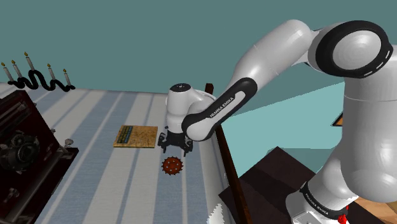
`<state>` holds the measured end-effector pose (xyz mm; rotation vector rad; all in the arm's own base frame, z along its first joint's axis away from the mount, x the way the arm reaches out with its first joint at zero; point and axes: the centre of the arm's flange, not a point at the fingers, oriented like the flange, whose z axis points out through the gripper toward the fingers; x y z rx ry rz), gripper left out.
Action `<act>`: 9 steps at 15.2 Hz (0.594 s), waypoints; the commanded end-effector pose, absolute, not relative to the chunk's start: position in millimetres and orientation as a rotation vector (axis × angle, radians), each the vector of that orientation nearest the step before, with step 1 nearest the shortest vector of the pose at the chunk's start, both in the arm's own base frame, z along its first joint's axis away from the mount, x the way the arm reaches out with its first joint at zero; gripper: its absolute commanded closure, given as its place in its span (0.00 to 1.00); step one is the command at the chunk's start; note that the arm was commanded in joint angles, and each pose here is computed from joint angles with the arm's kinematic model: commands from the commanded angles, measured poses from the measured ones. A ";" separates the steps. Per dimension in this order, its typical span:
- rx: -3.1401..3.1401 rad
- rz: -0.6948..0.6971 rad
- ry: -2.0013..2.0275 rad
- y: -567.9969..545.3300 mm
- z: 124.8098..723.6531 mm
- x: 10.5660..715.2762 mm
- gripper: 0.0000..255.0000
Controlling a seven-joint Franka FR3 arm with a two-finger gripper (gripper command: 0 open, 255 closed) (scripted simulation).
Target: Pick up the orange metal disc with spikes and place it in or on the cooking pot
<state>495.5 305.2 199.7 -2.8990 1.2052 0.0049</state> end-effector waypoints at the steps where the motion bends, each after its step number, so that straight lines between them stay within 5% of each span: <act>1: -2.899 0.005 1.204 303.7 191.3 496.5 0.00; 9: -2.899 0.005 1.204 303.8 167.1 496.4 0.00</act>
